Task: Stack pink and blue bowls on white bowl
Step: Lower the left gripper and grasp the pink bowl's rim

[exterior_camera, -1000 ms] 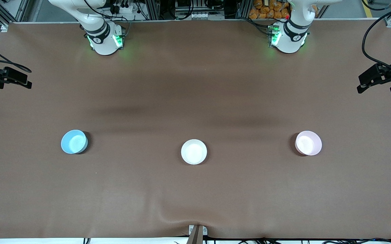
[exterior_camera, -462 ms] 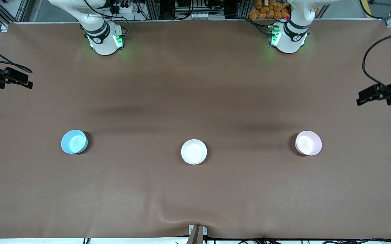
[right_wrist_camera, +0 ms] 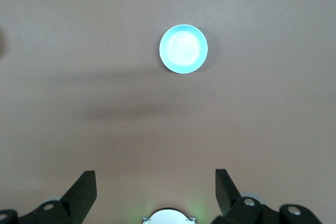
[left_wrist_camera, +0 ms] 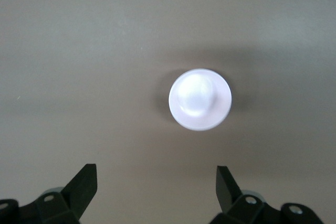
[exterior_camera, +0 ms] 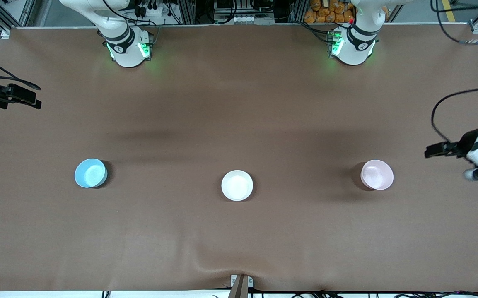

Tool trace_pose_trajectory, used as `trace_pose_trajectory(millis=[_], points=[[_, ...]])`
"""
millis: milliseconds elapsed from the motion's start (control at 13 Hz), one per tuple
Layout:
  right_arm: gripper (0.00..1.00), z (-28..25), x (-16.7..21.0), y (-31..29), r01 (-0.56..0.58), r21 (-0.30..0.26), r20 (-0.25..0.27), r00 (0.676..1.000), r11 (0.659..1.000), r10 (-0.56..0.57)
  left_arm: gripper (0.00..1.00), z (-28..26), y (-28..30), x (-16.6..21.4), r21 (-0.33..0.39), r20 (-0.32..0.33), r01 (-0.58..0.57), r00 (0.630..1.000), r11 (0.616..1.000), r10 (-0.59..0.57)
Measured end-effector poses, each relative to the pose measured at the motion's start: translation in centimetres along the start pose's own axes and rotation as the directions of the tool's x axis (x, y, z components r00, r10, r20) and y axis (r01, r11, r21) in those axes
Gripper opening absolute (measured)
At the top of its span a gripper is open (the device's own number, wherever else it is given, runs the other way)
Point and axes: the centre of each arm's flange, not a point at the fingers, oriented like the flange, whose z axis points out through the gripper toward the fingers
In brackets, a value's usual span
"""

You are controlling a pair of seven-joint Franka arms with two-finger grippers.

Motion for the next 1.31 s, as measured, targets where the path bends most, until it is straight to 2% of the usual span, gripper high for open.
trace_pose_trajectory(millis=[231, 462, 692, 923, 1000, 1077, 1231, 1308], points=[[1.0, 0.0, 0.0, 0.0, 0.0, 0.0, 0.001, 1.0, 1.0, 0.0, 1.0, 6.9, -0.1, -0.2, 0.007, -0.028, 0.0, 1.0, 1.0, 0.0], [1.0, 0.1, 0.0, 0.0, 0.0, 0.0, 0.002, 1.0, 1.0, 0.0, 1.0, 11.5, -0.1, -1.1, 0.03, -0.064, -0.013, 0.998, 0.999, 0.015], [1.0, 0.2, 0.0, 0.0, 0.0, 0.0, 0.005, 1.0, 1.0, 0.0, 0.92, 15.3, -0.1, -1.1, 0.037, -0.097, -0.019, 0.995, 0.999, 0.023], [1.0, 0.2, 0.0, 0.0, 0.0, 0.0, 0.006, 1.0, 1.0, 0.0, 0.89, 18.6, 0.0, -0.3, 0.041, -0.128, -0.025, 0.991, 0.999, 0.03], [1.0, 0.2, 0.0, 0.0, 0.0, 0.0, 0.006, 1.0, 1.0, 0.0, 0.83, 19.6, 0.1, -0.1, 0.041, -0.135, -0.03, 0.99, 0.999, 0.035], [1.0, 0.2, 0.0, 0.0, 0.0, 0.0, 0.006, 1.0, 1.0, 0.0, 0.83, 20.4, 0.4, 0.1, 0.041, -0.136, -0.036, 0.99, 0.999, 0.041], [1.0, 0.2, 0.0, 0.0, 0.0, 0.0, 0.006, 1.0, 1.0, 0.0, 0.66, 21.3, 1.3, 0.2, 0.04, -0.133, -0.051, 0.99, 0.998, 0.056], [1.0, 0.2, 0.0, 0.0, 0.0, 0.0, 0.006, 1.0, 1.0, 0.0, 0.65, 21.5, 1.6, 0.2, 0.04, -0.132, -0.056, 0.989, 0.998, 0.061]])
